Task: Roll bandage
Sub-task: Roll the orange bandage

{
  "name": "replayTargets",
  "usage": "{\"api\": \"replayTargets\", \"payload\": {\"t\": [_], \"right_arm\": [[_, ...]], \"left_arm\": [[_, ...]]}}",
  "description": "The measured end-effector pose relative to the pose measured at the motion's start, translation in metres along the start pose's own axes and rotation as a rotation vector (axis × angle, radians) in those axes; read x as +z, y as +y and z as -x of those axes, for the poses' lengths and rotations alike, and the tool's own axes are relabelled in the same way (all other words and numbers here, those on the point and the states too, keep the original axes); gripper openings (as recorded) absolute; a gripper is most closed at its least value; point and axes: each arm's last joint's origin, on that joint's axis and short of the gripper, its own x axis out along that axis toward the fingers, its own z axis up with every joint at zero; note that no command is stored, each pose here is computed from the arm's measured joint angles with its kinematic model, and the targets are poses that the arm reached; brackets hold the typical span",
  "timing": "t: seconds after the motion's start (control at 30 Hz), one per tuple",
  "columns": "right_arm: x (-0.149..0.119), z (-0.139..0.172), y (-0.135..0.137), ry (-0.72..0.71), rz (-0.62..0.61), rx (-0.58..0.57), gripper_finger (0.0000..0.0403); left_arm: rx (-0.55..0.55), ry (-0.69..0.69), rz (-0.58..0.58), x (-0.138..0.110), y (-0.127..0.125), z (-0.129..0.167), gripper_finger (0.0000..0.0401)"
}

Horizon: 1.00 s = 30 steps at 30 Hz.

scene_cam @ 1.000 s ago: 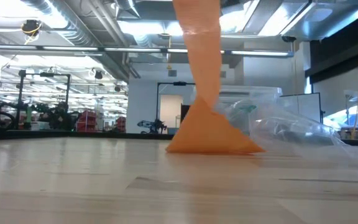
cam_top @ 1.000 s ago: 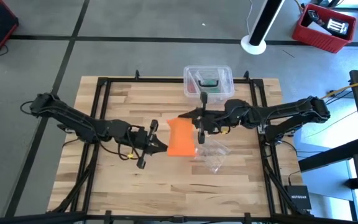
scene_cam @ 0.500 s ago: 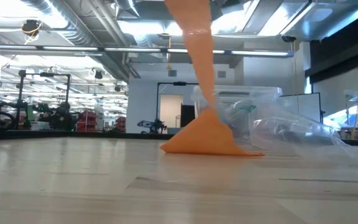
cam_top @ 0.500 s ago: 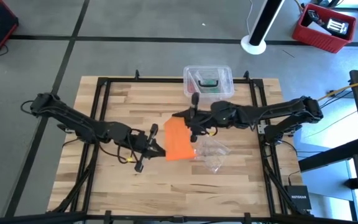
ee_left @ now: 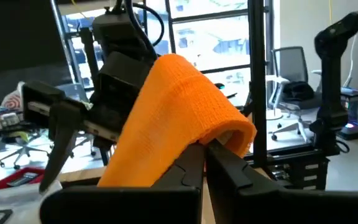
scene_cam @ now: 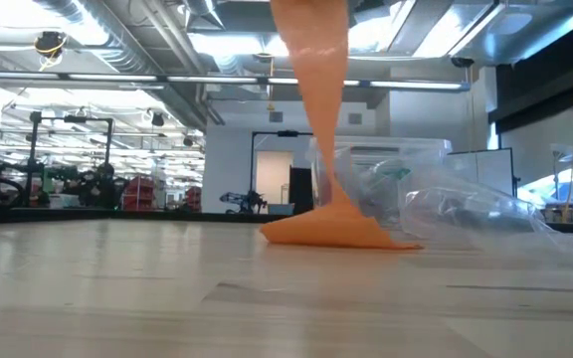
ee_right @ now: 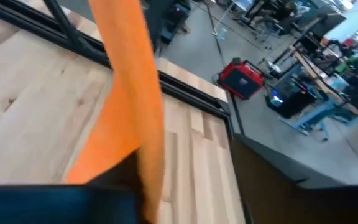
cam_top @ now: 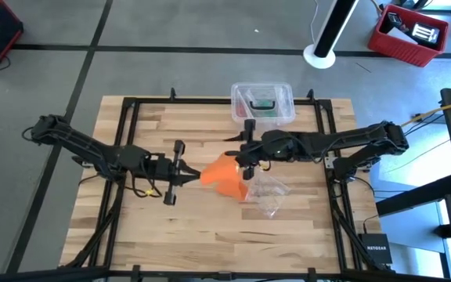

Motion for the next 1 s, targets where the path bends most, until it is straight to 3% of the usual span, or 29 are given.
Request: {"api": "replayTargets", "payload": {"t": [0.23,0.47,0.67,0.8,1.0], "right_arm": [[0.015,0.049,-0.025,0.058,-0.126,0.03,0.0296],[0.01,0.075,-0.029,0.103,-0.219,0.122,0.0319],[-0.012,0.064,-0.016,0.167,-0.216,0.178,0.0311],[-0.04,0.041,-0.003,0.067,-0.294,0.243,0.0302],[-0.07,0.025,0.012,-0.094,-0.447,0.243,0.0298]], "left_arm": [[0.077,-0.018,-0.023,0.011,0.008,0.011,0.0],[0.118,-0.034,-0.047,0.013,0.018,0.012,0.0],[0.15,-0.028,-0.054,0.012,0.025,0.011,0.0],[0.166,-0.007,-0.06,0.01,0.029,0.01,0.0],[0.18,0.059,-0.066,0.003,0.031,0.01,0.0]]}}
